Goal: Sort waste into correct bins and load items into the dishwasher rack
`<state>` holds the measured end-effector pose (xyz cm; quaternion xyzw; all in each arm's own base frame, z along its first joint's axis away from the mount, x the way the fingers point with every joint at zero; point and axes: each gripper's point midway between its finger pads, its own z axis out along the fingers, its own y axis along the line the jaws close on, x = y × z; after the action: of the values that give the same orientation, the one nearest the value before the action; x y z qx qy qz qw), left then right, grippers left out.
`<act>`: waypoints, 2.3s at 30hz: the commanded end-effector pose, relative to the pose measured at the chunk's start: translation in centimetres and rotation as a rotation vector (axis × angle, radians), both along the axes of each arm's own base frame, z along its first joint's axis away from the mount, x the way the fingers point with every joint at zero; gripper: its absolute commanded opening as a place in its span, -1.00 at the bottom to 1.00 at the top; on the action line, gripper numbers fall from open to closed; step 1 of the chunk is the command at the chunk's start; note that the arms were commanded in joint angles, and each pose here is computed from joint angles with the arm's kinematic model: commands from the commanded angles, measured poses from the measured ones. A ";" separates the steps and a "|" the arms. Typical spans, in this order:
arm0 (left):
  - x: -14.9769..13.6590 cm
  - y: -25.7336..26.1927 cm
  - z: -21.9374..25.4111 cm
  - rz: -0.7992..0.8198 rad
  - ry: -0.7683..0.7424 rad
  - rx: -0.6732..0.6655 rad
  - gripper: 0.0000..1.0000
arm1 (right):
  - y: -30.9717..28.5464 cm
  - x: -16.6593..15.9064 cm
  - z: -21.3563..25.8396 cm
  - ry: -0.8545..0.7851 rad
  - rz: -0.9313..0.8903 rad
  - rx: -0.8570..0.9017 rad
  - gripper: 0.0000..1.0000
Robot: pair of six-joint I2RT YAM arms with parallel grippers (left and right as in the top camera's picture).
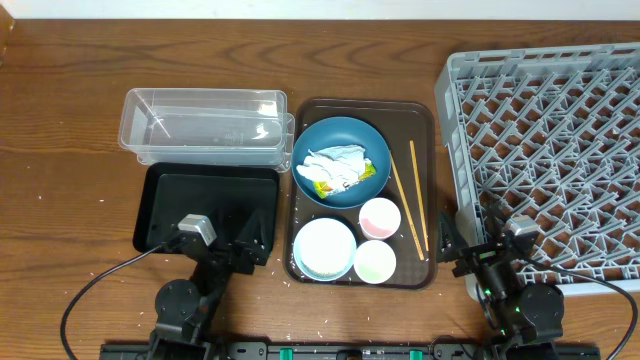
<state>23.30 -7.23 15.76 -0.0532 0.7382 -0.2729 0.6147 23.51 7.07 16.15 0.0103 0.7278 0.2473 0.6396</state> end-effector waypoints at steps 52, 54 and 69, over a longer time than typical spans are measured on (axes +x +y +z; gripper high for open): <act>2.1 -20.7 -9.3 -0.443 0.917 0.596 -0.34 | 0.9 -0.2 3.9 0.862 0.099 -0.177 0.98; 2.2 -20.9 -9.0 -0.439 0.914 0.581 -0.63 | 0.9 -0.3 3.8 0.865 0.099 -0.177 0.99; 3.4 -18.1 3.9 -0.474 0.740 0.206 -0.88 | 1.2 0.1 4.2 0.844 0.112 -0.168 0.99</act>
<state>26.61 -25.78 17.18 0.0994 0.9353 -0.2442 0.2362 23.20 8.01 19.34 0.0190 0.9481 0.1836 0.2588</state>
